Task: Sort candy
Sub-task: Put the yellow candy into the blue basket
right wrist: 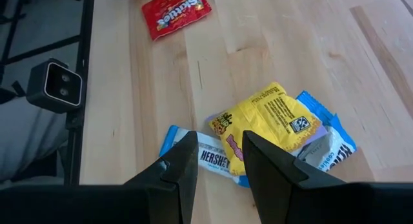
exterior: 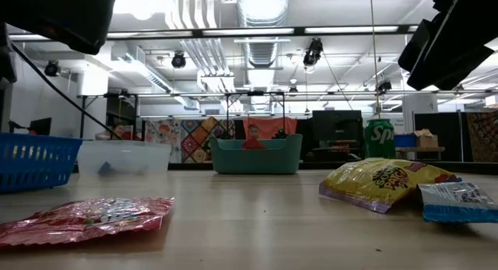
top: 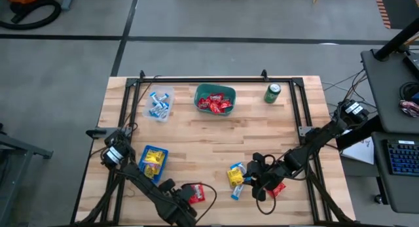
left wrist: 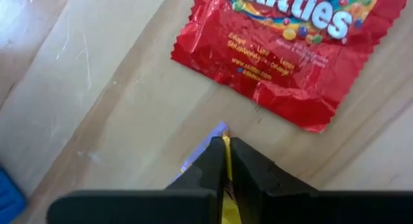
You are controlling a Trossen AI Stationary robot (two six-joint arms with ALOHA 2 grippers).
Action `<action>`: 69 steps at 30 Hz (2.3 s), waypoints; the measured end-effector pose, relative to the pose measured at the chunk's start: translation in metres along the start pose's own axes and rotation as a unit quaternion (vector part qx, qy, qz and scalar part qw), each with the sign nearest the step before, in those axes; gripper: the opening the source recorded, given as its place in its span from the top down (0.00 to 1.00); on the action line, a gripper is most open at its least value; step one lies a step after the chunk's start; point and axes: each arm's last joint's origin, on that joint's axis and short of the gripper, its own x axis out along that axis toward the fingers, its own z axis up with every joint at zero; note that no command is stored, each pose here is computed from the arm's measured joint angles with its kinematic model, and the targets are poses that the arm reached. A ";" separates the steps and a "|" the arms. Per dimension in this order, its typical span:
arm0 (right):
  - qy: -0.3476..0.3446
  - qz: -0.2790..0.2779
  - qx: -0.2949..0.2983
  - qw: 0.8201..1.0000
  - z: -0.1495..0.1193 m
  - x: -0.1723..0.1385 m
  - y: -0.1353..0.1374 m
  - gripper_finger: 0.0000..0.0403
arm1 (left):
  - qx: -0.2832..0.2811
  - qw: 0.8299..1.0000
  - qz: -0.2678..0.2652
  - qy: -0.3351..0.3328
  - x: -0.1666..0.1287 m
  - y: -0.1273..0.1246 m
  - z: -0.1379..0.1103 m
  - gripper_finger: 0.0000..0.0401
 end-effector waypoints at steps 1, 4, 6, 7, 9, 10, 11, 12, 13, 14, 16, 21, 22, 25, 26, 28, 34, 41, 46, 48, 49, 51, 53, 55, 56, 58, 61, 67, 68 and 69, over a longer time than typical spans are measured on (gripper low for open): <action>0.000 0.000 0.000 1.000 0.000 0.000 0.000 0.71 | 0.003 1.000 0.000 0.000 0.000 0.000 -0.001 0.99; -0.003 0.001 -0.002 1.000 0.000 0.000 0.000 0.71 | 0.010 1.000 -0.003 0.000 -0.003 0.000 -0.003 0.99; -0.005 -0.002 -0.003 1.000 0.001 0.000 0.000 0.71 | 0.016 1.000 -0.001 -0.009 -0.007 0.000 -0.003 1.00; -0.007 -0.004 -0.003 1.000 0.001 0.000 0.000 0.71 | 0.021 1.000 -0.003 -0.012 -0.010 -0.001 -0.003 1.00; -0.011 -0.008 -0.003 1.000 0.001 0.000 0.000 0.71 | 0.033 0.999 -0.004 -0.023 -0.017 -0.003 -0.001 1.00; -0.011 -0.008 -0.004 1.000 0.001 0.000 0.000 0.71 | 0.040 0.999 -0.002 -0.029 -0.022 -0.003 0.001 1.00; -0.012 -0.008 -0.004 1.000 0.001 0.000 0.000 0.71 | 0.045 0.998 0.000 -0.037 -0.027 -0.004 0.002 1.00; -0.012 -0.008 -0.005 1.000 0.001 0.000 0.000 0.71 | 0.050 0.998 0.004 -0.045 -0.031 -0.004 0.004 1.00; -0.014 -0.010 -0.005 1.000 0.001 0.000 0.000 0.71 | 0.054 0.997 0.010 -0.054 -0.036 -0.003 0.005 1.00; -0.016 -0.012 -0.006 1.000 0.001 0.000 0.000 0.71 | 0.059 0.996 0.016 -0.063 -0.042 -0.003 0.007 1.00; -0.021 -0.016 -0.008 1.000 0.002 0.000 -0.001 0.71 | 0.070 0.994 0.025 -0.083 -0.052 -0.002 0.010 1.00; -0.029 -0.023 -0.009 0.999 0.002 0.000 -0.001 0.71 | 0.097 0.985 0.041 -0.137 -0.078 0.000 0.019 1.00; -0.031 -0.025 -0.009 0.999 0.002 0.000 -0.001 0.71 | 0.103 0.983 0.041 -0.148 -0.083 0.000 0.020 1.00; -0.031 -0.025 -0.009 0.999 0.002 0.000 -0.001 0.71 | 0.125 0.975 0.036 -0.178 -0.096 -0.002 0.025 1.00; -0.031 -0.025 -0.010 0.999 0.002 0.000 -0.001 0.71 | 0.133 0.972 0.033 -0.188 -0.100 -0.003 0.026 1.00; -0.031 -0.025 -0.011 0.999 0.002 0.000 -0.001 0.71 | 0.151 0.966 0.033 -0.206 -0.108 -0.003 0.029 1.00; -0.032 -0.025 -0.011 0.999 0.003 0.000 -0.001 0.71 | 0.181 0.950 0.046 -0.250 -0.126 0.000 0.034 1.00; -0.038 -0.032 -0.020 0.999 0.003 0.000 -0.001 0.71 | 0.212 0.934 0.068 -0.280 -0.136 0.010 0.037 1.00; -0.041 -0.034 -0.027 0.998 0.003 0.000 -0.001 0.71 | 0.213 0.926 0.077 -0.301 -0.141 0.022 0.038 1.00; -0.042 -0.033 -0.027 0.998 0.004 0.000 -0.001 0.71 | 0.214 0.925 0.081 -0.304 -0.141 0.029 0.037 1.00; -0.043 -0.033 -0.029 0.998 0.004 0.000 -0.001 0.71 | 0.212 0.925 0.078 -0.305 -0.140 0.032 0.036 1.00; -0.043 -0.033 -0.031 0.998 0.004 0.000 -0.001 0.71 | 0.205 0.925 0.067 -0.311 -0.137 0.039 0.035 1.00; -0.046 -0.032 -0.030 0.998 0.004 0.000 -0.001 0.71 | 0.194 0.927 0.049 -0.317 -0.134 0.048 0.033 1.00; -0.051 -0.034 -0.030 0.998 0.005 0.000 -0.001 0.71 | 0.178 0.929 0.030 -0.323 -0.128 0.059 0.031 1.00; -0.054 -0.037 -0.030 0.997 0.005 0.000 -0.001 0.71 | 0.163 0.932 0.018 -0.323 -0.125 0.065 0.029 1.00; -0.056 -0.039 -0.030 0.997 0.005 0.000 -0.001 0.71 | 0.116 0.941 -0.004 -0.318 -0.119 0.082 0.026 1.00; -0.057 -0.039 -0.030 0.997 0.005 0.000 -0.001 0.71 | 0.017 0.949 -0.031 -0.312 -0.114 0.113 0.022 1.00; -0.065 -0.049 -0.029 0.996 0.006 0.000 -0.002 0.71 | -0.109 0.949 -0.053 -0.291 -0.088 0.157 0.011 1.00; -0.065 -0.049 -0.030 0.996 0.006 0.000 -0.002 0.71 | -0.119 0.950 -0.052 -0.284 -0.084 0.163 0.009 1.00; -0.065 -0.050 -0.032 0.996 0.006 0.000 -0.002 0.71 | -0.127 0.951 -0.050 -0.278 -0.080 0.167 0.008 1.00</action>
